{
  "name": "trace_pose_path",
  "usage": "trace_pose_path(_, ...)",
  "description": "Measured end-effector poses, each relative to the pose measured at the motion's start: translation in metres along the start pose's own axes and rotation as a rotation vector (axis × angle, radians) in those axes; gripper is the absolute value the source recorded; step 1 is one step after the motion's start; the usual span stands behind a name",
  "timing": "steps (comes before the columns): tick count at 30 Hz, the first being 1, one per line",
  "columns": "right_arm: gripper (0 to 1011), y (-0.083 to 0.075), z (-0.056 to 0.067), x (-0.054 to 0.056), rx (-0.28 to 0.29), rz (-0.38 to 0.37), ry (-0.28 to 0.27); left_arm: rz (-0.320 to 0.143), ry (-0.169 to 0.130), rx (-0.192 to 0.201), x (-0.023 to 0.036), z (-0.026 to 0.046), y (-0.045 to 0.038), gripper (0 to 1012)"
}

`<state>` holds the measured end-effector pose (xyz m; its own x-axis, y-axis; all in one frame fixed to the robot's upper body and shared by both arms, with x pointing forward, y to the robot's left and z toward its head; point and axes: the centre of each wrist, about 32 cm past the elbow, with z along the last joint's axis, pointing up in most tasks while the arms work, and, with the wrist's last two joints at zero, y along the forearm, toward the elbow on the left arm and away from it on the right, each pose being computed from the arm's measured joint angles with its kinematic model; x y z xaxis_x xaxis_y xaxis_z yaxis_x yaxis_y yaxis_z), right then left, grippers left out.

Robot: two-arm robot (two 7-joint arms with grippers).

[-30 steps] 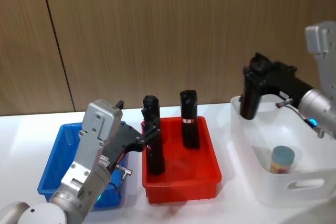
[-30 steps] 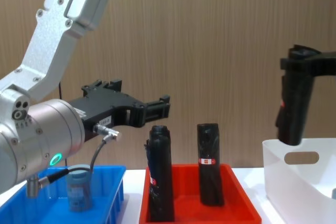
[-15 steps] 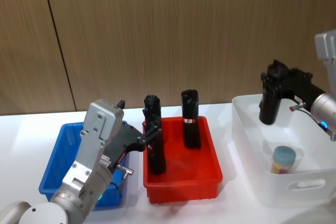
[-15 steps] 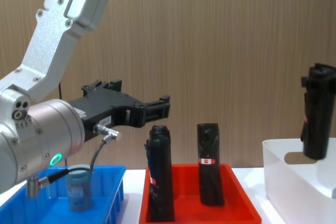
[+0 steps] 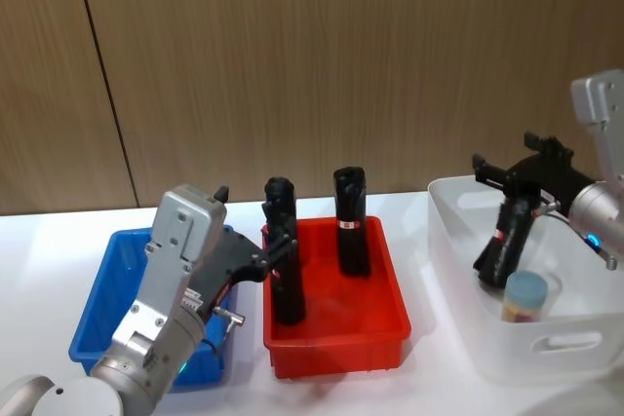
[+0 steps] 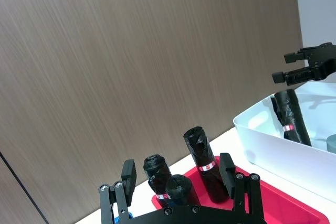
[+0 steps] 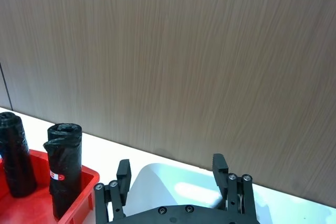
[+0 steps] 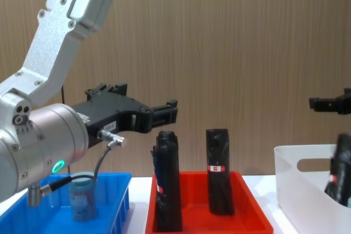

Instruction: Pick the cotton swabs from the blue box and place them into the white box.

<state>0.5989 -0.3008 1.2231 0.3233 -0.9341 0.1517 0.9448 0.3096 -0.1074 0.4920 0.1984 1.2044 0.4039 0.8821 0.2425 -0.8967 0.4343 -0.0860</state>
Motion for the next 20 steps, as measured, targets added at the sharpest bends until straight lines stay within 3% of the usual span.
trace_pose_path(3,1002,0.0008,-0.0016,-0.0001,-0.004,0.000,-0.001,0.000,0.000,0.000,0.0000,0.0000,0.0000,1004)
trace_pose_path(20,1002,0.0029,-0.0055,-0.0005,-0.015,0.000,-0.001,0.000,0.000,0.000,0.0000,0.0000,0.0000,1004)
